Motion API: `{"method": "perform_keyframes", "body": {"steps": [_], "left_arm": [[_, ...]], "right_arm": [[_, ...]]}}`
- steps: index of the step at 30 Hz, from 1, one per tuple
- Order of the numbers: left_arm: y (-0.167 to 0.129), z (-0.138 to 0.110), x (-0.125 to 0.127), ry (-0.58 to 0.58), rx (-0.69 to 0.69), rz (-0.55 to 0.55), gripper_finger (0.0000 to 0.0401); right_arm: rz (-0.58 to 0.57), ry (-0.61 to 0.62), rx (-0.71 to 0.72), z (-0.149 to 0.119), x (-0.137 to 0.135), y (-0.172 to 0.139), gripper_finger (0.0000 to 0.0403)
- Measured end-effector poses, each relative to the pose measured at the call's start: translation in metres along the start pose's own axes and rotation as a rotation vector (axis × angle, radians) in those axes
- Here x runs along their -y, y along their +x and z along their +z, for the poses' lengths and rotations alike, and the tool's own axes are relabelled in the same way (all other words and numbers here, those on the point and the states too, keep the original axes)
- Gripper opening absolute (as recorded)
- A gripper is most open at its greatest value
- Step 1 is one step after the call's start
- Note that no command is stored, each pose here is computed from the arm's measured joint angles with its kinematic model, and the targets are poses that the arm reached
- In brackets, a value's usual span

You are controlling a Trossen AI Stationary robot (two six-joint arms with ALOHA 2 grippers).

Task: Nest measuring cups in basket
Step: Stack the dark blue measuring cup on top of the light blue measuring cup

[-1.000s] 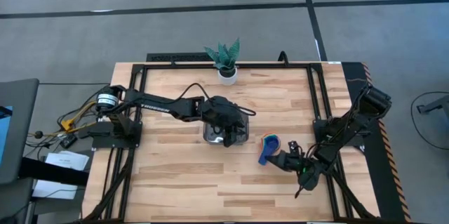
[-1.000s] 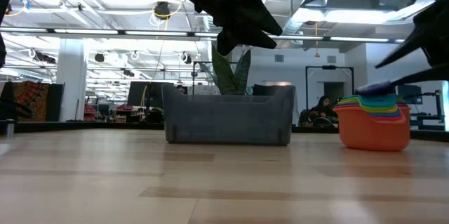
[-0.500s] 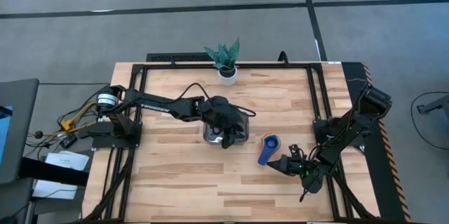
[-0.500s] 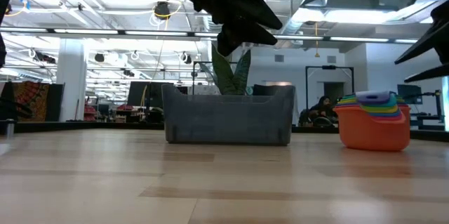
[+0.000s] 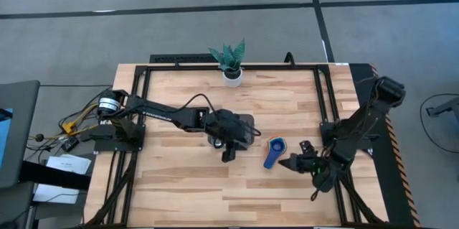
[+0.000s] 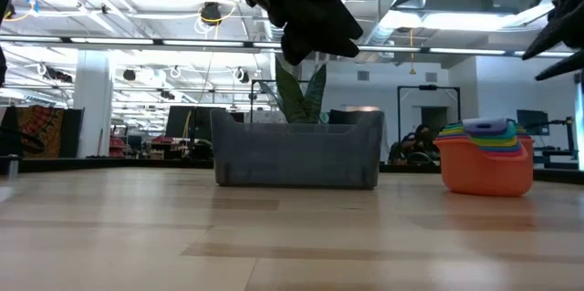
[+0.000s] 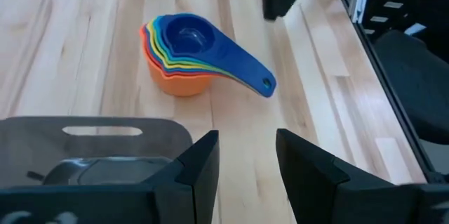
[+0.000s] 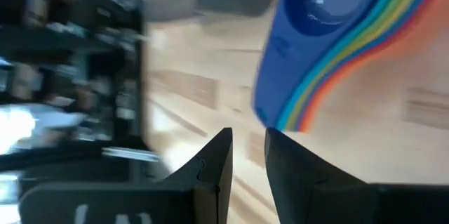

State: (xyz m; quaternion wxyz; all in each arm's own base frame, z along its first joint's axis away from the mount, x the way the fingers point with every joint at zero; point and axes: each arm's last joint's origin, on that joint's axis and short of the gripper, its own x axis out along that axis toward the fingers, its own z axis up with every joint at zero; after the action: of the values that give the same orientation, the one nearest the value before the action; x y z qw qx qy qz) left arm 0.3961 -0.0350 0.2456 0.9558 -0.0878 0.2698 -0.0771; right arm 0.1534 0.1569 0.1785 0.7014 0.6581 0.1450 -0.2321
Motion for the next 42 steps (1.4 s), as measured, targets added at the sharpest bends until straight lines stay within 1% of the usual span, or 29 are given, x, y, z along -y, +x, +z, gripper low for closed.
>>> {"method": "perform_keyframes", "body": {"steps": [3,7,11,14,17,20,22,25,29,31,36,39,42], "left_arm": [[0.0,-0.002,0.0,-0.01,-0.021,0.005,0.013],[-0.003,-0.008,-0.003,-0.007,-0.096,0.024,0.013],[-0.017,-0.007,-0.006,-0.015,-0.148,0.046,0.013],[-0.038,-0.002,-0.009,-0.005,-0.177,0.07,0.013],[-0.067,0.008,-0.012,0.022,-0.174,0.116,0.013],[-0.1,0.018,-0.013,0.076,-0.141,0.191,0.013],[-0.121,0.025,-0.014,0.113,-0.098,0.248,0.013],[-0.148,0.032,-0.014,0.152,-0.044,0.32,0.013],[-0.172,0.036,-0.015,0.148,-0.004,0.376,0.013],[-0.18,0.035,-0.015,0.145,-0.011,0.388,0.013],[-0.185,0.031,-0.014,0.142,-0.043,0.391,0.013],[-0.185,0.03,-0.014,0.14,-0.057,0.392,0.013],[-0.184,0.03,-0.015,0.139,-0.055,0.393,0.013]], "right_arm": [[-0.115,-0.061,-0.016,0.003,-0.02,-0.005,0.0108],[-0.206,-0.143,-0.02,0.006,-0.057,-0.009,0.0105],[-0.29,-0.253,-0.016,0.01,-0.085,0.007,0.009],[-0.375,-0.358,-0.046,0.016,-0.096,0.033,0.0071],[-0.444,-0.461,-0.109,0.02,-0.105,0.061,0.0049],[-0.479,-0.576,-0.184,0.022,-0.115,0.086,0.0023],[-0.483,-0.65,-0.25,0.019,-0.121,0.099,0.001],[-0.517,-0.717,-0.338,0.017,-0.123,0.114,0.0011],[-0.617,-0.748,-0.439,0.015,-0.11,0.129,0.0017],[-0.655,-0.762,-0.456,0.015,-0.105,0.135,0.0011],[-0.72,-0.769,-0.479,0.014,-0.099,0.138,0.0008],[-0.764,-0.762,-0.483,0.013,-0.096,0.134,0.0014],[-0.814,-0.764,-0.49,0.01,-0.092,0.128,0.0011]]}}
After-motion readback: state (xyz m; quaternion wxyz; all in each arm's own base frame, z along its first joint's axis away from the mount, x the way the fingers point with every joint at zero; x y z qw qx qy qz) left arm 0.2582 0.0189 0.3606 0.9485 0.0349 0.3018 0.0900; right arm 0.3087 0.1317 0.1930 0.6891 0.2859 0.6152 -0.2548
